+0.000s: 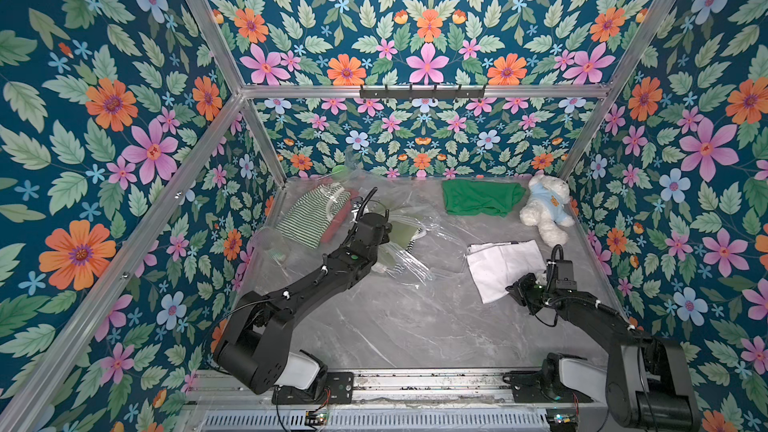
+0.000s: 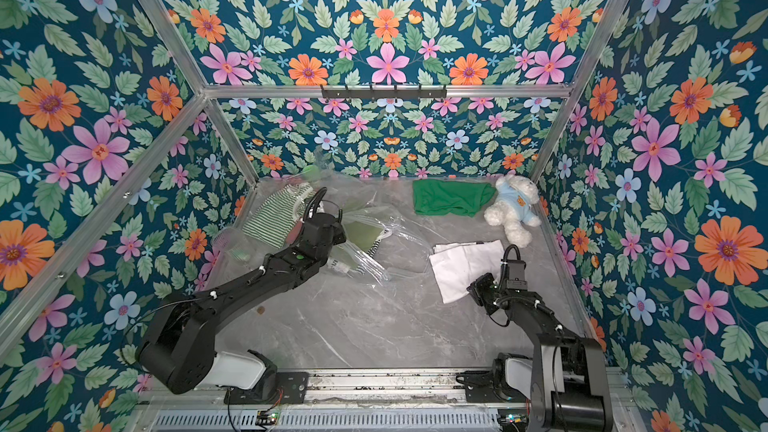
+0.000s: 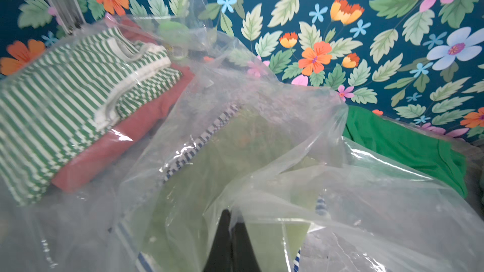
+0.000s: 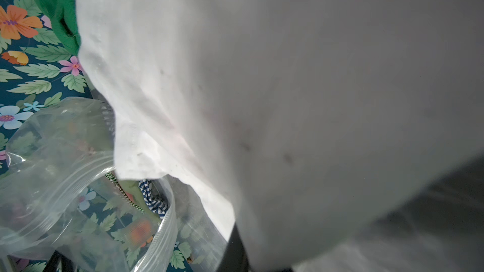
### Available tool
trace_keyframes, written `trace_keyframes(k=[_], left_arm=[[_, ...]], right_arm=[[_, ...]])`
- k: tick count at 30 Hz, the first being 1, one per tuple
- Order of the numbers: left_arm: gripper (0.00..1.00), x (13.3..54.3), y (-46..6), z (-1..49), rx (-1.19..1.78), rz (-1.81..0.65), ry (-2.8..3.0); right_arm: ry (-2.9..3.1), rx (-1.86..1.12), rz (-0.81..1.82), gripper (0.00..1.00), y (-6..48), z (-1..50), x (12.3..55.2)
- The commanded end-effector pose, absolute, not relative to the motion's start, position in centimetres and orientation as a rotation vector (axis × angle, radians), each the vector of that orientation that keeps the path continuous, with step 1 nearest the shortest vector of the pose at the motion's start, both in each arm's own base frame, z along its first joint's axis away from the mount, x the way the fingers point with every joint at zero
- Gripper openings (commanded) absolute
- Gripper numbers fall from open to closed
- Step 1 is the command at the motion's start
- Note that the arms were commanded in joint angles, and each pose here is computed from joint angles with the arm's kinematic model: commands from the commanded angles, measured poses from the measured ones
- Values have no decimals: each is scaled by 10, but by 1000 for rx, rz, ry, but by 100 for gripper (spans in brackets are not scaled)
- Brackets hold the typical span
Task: Take the tank top out of the vacuum bag
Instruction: Move the tank top to the center of the board.
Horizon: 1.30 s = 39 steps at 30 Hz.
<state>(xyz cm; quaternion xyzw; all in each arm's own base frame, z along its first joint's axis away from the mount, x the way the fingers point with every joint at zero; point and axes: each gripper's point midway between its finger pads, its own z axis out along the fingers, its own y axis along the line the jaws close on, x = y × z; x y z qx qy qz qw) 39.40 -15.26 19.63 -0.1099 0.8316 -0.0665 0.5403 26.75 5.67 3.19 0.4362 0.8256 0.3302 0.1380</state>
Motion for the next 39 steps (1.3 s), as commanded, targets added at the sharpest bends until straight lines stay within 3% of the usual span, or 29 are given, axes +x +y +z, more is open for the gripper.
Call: trace_keyframes(k=[1,15,16,20,23,26,31,36,39], left_arm=[[0,387,-127,217,-298,-40,1917],[0,369,-109,247,-340,-38,1846],[0,369,-109,245,-340,-38,1850],[0,370,-112,239,-343,-57,1866],[0,372,-116,234,-342,-74,1875],[0,375,-119,231,-339,-84,1882],[0,380,-128,225,-326,-108,1897],[0,383,-132,221,-317,-119,1906],[0,383,-131,220,-318,-118,1908]], right_arm=[[2343,1221,934,0,57,37,293],[2353,1187,954,0,116,21,384],[2332,1191,963,3,116,23,389],[2287,1154,988,46,116,38,394],[2253,1145,966,62,108,51,380],[2231,1180,955,71,96,53,362],[2215,1217,964,69,87,50,344],[2215,1180,1028,64,96,52,355],[2196,1200,1051,56,98,49,364]])
